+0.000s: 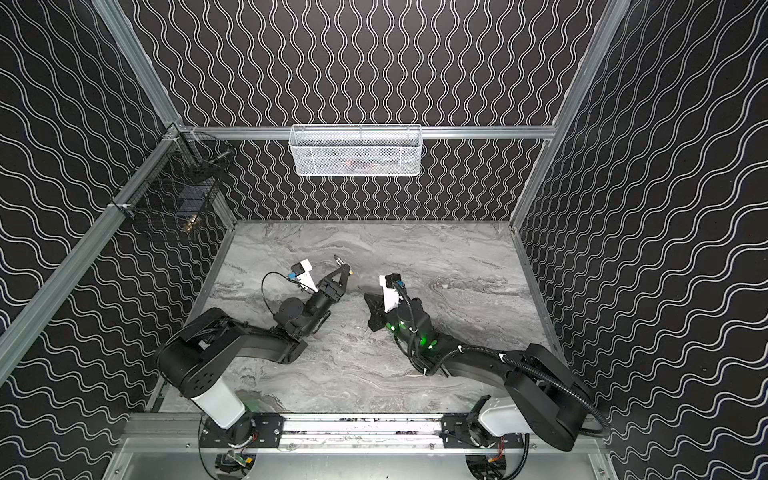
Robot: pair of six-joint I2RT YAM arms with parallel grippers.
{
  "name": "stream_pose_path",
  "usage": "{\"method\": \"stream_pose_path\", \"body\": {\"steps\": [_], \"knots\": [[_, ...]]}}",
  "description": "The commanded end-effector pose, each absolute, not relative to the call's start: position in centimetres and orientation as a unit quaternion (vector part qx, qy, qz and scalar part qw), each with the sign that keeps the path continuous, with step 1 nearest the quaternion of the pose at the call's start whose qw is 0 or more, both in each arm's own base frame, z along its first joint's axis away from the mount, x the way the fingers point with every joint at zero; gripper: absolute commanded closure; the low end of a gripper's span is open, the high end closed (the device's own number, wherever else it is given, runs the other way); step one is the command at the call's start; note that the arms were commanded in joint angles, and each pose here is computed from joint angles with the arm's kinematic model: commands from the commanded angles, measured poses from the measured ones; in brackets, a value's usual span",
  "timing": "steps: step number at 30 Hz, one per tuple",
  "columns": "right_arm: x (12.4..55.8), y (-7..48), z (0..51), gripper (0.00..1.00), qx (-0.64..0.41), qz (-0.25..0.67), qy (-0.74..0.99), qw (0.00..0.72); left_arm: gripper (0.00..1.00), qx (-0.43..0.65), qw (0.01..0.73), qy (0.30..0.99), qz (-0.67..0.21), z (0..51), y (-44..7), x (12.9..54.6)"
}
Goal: Unlock with the key
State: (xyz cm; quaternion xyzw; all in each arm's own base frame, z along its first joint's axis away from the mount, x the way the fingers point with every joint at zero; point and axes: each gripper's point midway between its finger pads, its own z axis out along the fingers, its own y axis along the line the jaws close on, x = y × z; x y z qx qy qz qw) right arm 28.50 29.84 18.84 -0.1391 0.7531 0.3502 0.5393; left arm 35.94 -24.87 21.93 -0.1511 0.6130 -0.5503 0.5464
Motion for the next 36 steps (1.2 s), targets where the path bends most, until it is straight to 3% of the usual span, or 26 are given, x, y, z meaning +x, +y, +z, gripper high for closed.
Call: {"method": "stream_pose_path", "body": {"steps": [1, 36], "knots": [[28.7, 29.5, 19.9, 1.00, -0.129, 0.350, 0.742, 0.557, 0.99, -0.157, 0.550, 0.589, -0.571, 23.2, -24.5, 35.6], [30.8, 32.5, 19.9, 1.00, -0.115, 0.335, 0.755, 0.552, 1.00, -0.173, 0.536, 0.587, -0.581, 22.9, -24.3, 35.5]]}}
